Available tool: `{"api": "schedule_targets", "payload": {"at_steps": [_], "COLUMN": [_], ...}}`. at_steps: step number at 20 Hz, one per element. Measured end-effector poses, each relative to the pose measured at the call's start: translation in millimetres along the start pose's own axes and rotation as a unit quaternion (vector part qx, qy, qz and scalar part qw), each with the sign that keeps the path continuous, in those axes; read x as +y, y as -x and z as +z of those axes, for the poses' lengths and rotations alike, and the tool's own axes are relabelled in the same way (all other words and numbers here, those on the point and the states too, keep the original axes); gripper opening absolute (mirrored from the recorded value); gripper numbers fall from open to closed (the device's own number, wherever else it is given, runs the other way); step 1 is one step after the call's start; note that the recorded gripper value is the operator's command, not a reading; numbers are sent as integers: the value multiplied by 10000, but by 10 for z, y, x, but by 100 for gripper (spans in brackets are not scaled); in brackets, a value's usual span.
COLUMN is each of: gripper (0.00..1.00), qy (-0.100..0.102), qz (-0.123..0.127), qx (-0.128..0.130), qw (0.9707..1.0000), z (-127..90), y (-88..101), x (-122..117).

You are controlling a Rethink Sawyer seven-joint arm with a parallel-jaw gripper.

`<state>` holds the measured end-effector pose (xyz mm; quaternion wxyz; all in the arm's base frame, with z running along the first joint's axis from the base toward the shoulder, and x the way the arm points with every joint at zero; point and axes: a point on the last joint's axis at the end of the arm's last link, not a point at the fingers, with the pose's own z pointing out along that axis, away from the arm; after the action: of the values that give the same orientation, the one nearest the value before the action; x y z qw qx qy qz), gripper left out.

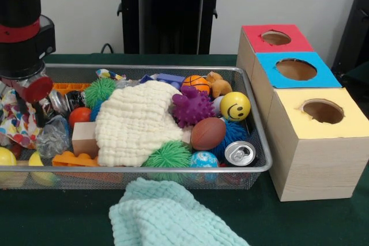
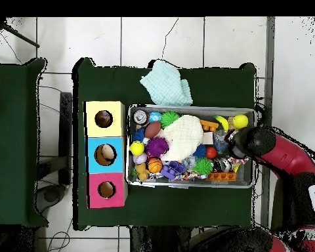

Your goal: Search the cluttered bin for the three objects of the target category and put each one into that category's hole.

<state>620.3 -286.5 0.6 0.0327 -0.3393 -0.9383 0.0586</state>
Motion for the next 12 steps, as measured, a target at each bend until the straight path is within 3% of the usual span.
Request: {"api": "schedule_targets", "payload": {"at_steps": [5, 12], "gripper": [100, 100], "qy": [9, 124], "qz": [10, 127], "qx": [26, 186], "qw": [10000, 9997], "z": [33, 313], "y": [-8, -7], "x": [-9, -90]}}
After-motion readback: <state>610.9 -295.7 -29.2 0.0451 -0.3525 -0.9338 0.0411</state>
